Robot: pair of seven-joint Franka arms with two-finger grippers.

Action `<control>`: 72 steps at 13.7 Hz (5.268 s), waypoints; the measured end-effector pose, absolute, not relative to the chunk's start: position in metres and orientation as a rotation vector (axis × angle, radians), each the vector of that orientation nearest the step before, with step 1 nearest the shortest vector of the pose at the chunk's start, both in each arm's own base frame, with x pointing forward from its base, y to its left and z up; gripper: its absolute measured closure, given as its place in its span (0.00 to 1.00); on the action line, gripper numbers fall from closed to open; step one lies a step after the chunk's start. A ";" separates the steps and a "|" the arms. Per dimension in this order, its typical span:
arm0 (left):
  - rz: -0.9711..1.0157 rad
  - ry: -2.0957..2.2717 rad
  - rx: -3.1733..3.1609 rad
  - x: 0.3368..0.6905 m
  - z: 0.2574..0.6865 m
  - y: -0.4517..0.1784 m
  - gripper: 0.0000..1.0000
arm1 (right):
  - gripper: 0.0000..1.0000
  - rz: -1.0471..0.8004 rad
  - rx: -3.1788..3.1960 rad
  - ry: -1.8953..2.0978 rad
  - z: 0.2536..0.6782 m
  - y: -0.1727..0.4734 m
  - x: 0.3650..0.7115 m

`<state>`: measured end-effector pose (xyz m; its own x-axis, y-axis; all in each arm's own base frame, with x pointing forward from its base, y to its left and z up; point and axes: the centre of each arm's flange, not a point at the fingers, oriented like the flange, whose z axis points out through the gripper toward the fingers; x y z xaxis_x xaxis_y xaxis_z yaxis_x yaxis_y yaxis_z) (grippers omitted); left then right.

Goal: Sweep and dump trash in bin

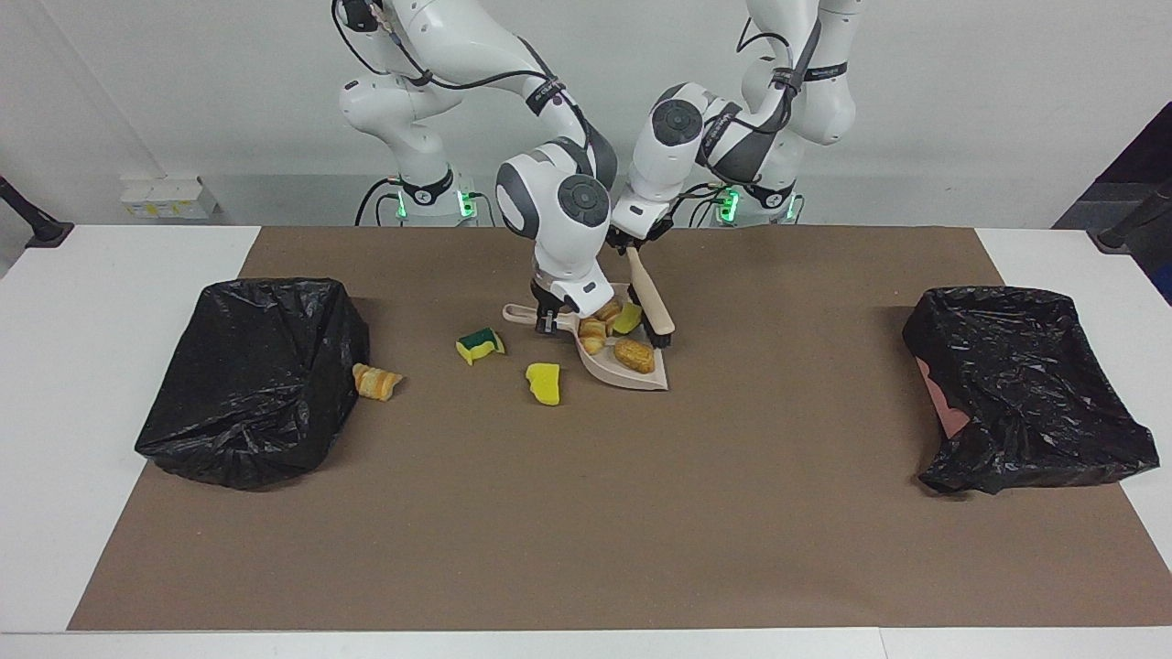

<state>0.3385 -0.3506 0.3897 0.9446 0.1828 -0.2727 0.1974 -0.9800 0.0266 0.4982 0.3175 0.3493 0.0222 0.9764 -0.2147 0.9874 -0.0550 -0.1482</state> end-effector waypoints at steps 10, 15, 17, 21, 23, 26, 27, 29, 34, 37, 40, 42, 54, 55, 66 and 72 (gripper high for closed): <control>-0.440 0.035 3.122 0.359 0.399 -0.311 0.74 | 0.68 -0.403 2.219 2.127 0.349 0.316 0.499; -0.353 -0.088 3.083 0.342 0.391 -0.335 0.74 | 0.68 -0.407 2.221 2.125 0.348 0.315 0.499; -0.372 -0.184 3.089 0.315 0.386 -0.354 0.74 | 0.68 -0.419 2.226 2.120 0.345 0.311 0.499; -0.398 -0.320 3.077 0.266 0.387 -0.381 0.74 | 0.68 -0.436 2.233 2.114 0.340 0.306 0.497; -0.414 -0.342 3.090 0.241 0.384 -0.390 0.74 | 0.68 -0.437 2.234 2.112 0.340 0.305 0.496; -0.425 -0.413 3.092 0.212 0.388 -0.402 0.74 | 0.68 -0.436 2.242 2.109 0.340 0.304 0.497; -0.443 -0.446 3.098 0.202 0.390 -0.404 0.74 | 0.68 -0.436 2.257 2.106 0.340 0.302 0.497; -0.461 -0.493 3.101 0.186 0.395 -0.406 0.74 | 0.68 -0.438 2.275 2.101 0.339 0.300 0.498; -0.456 -0.291 3.166 0.147 0.406 -0.417 0.74 | 0.68 -0.434 2.289 2.095 0.341 0.298 0.499; -0.454 -0.109 3.184 0.136 0.406 -0.416 0.74 | 0.68 -0.418 2.321 2.070 0.344 0.286 0.507; -0.414 0.051 3.155 0.133 0.393 -0.404 0.74 | 0.68 -0.357 2.367 2.072 0.360 0.273 0.522; -0.400 0.081 3.138 0.133 0.391 -0.400 0.74 | 0.68 -0.310 2.366 2.086 0.377 0.260 0.534; -0.421 -0.049 3.130 0.141 0.351 -0.395 0.74 | 0.68 -0.245 2.339 2.206 0.476 0.048 0.606; -0.420 -0.060 3.129 0.142 0.349 -0.395 0.74 | 0.68 -0.226 2.355 2.183 0.482 0.029 0.609; -0.432 -0.029 3.142 0.167 0.331 -0.389 0.71 | 0.68 -0.284 2.373 1.925 0.530 -0.149 0.603; -0.399 -0.072 3.068 0.250 0.361 -0.382 0.15 | 0.68 -0.404 2.390 1.732 0.546 -0.236 0.576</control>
<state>0.2503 -0.3825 0.3612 0.9658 -0.0518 -0.2541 -0.0399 -0.9978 0.0521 0.5763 -0.2360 0.5456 0.2920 0.9047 -0.3102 0.9486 -0.3152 -0.0264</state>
